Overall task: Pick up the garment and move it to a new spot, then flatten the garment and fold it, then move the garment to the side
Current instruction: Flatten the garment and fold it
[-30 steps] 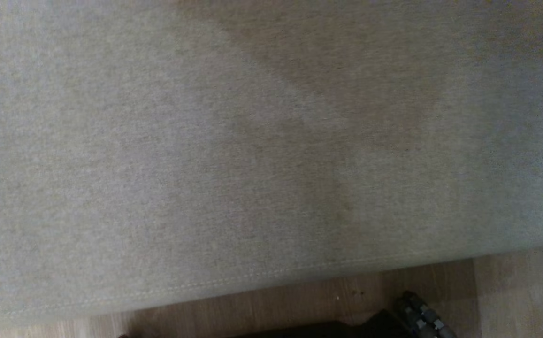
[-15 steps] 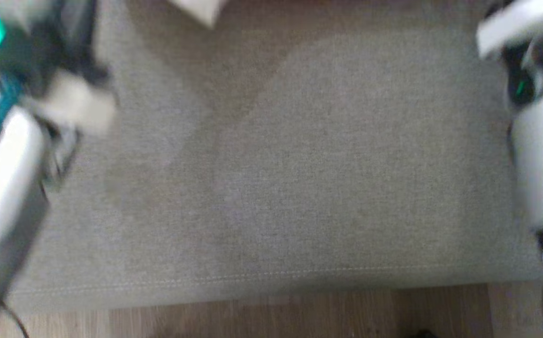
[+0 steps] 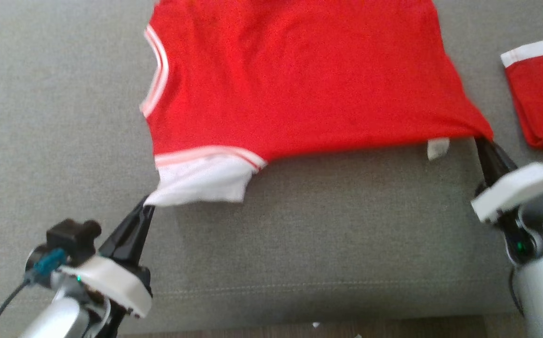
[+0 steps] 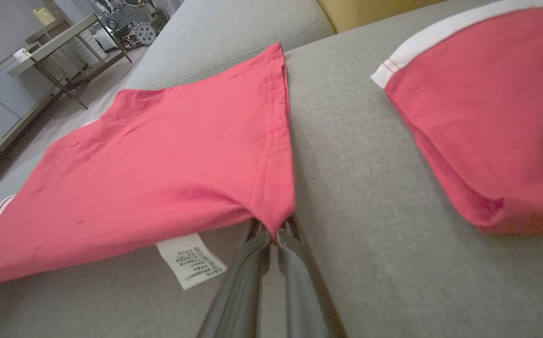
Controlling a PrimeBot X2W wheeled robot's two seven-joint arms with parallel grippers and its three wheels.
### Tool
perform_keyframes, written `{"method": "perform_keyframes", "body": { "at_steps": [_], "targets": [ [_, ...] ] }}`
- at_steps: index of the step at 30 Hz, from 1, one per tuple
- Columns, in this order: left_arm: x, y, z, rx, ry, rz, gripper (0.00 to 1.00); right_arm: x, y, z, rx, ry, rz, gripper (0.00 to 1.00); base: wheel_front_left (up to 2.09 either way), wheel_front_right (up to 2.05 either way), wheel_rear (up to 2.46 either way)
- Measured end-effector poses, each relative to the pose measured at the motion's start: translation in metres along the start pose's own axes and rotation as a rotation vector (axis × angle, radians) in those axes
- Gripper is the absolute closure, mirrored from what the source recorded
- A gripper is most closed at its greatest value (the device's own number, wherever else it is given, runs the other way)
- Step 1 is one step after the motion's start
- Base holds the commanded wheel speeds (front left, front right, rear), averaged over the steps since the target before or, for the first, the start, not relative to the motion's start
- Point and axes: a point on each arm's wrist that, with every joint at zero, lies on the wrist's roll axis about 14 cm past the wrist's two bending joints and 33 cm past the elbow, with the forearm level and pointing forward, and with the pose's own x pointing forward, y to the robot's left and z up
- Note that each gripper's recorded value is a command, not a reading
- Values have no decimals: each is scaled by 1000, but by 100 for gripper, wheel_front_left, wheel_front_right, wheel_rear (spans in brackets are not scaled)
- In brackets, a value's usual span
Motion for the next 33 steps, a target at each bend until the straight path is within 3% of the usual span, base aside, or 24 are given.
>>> {"method": "perform_keyframes", "body": {
  "at_steps": [12, 17, 25, 33],
  "targets": [
    [-49, -29, -17, -99, 140, -12, 100, -70, -11, -50, 41, 128, -34, 100, 0, 0, 0],
    [-47, -37, -7, -135, 147, -36, 100, -84, -8, -50, 41, 152, -45, 100, 0, 0, 0],
    [-12, -26, 22, -82, 84, -51, 100, -77, -5, -48, 46, 231, -42, 100, 0, 0, 0],
    [45, -13, 46, -19, 11, -82, 100, -34, -2, -14, 29, 200, -24, 100, 0, 0, 0]
  ]
}}
